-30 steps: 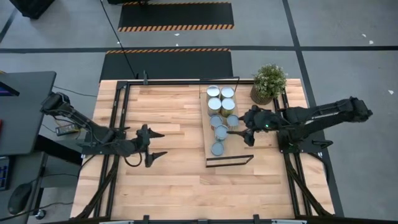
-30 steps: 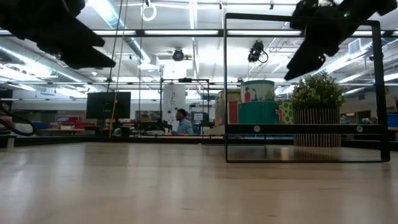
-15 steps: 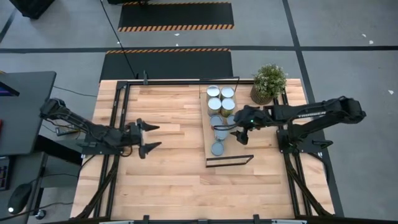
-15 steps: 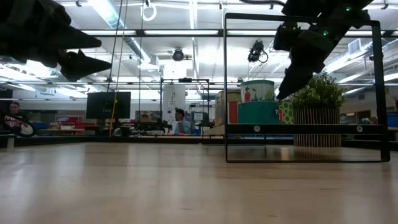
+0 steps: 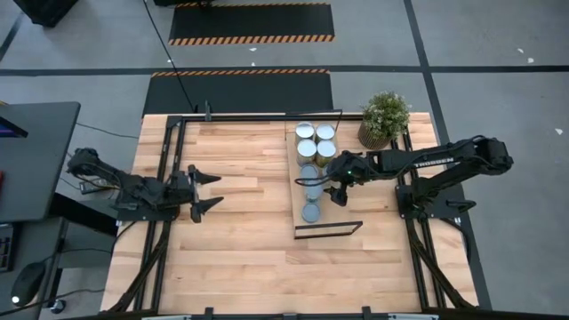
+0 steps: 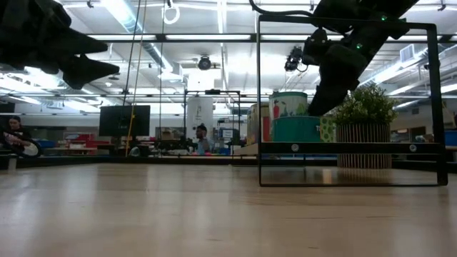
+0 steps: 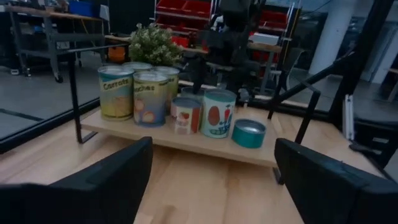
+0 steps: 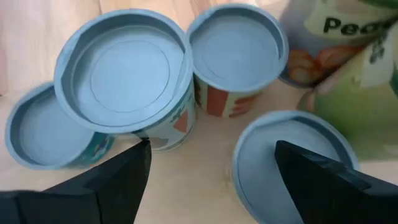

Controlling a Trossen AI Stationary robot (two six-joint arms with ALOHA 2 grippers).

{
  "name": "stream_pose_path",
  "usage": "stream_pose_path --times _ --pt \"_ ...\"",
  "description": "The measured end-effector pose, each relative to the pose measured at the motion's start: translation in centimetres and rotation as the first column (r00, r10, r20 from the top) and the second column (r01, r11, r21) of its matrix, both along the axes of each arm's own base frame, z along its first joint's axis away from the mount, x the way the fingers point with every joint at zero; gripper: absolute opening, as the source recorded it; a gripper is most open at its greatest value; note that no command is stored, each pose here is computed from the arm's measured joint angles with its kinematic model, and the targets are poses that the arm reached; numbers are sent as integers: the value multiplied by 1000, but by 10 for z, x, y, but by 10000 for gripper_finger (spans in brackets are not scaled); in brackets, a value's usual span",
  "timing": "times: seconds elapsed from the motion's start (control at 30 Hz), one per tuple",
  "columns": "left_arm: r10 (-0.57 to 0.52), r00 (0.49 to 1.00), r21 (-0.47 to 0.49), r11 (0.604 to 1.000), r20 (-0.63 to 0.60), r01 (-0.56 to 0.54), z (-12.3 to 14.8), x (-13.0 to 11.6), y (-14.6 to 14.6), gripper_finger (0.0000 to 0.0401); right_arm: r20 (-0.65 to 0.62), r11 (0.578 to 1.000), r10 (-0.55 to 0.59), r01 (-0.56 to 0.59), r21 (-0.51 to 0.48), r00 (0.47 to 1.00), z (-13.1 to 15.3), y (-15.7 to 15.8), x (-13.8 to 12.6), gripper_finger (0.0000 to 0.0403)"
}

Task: Pick and place cans onto a shelf
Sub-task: Adjust the cans on the shelf, then return to Home Position

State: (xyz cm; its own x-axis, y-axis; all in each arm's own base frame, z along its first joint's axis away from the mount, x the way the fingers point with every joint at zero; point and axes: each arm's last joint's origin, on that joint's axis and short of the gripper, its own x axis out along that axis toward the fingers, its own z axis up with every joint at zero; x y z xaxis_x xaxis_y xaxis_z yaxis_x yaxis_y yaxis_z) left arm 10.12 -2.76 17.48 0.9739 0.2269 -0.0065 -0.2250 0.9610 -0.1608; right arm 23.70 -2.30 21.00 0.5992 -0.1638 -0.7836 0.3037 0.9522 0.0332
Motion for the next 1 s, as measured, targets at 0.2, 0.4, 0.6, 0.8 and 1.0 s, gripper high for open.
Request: stream_pose_path --times 0.2,0.4,0.6,0.8,1.0 --pt "7 1000 3 1000 -8 -7 -1 -3 2 316 4 1000 2 -2 2 1000 0 0 1 350" --pt "7 999 20 1000 -39 -6 -5 -4 2 292 18 998 -18 19 -57 1000 5 0 -2 350" --pt "10 999 13 1000 -39 -10 -10 -4 2 271 49 998 -7 11 -67 999 15 5 -10 350" --pt "-18 999 9 1000 -37 19 -11 -4 -1 249 35 998 -9 11 -57 999 25 10 -28 350" --pt "-58 998 6 998 -40 58 -12 -6 -5 233 164 996 10 4 -84 986 32 21 -46 350"
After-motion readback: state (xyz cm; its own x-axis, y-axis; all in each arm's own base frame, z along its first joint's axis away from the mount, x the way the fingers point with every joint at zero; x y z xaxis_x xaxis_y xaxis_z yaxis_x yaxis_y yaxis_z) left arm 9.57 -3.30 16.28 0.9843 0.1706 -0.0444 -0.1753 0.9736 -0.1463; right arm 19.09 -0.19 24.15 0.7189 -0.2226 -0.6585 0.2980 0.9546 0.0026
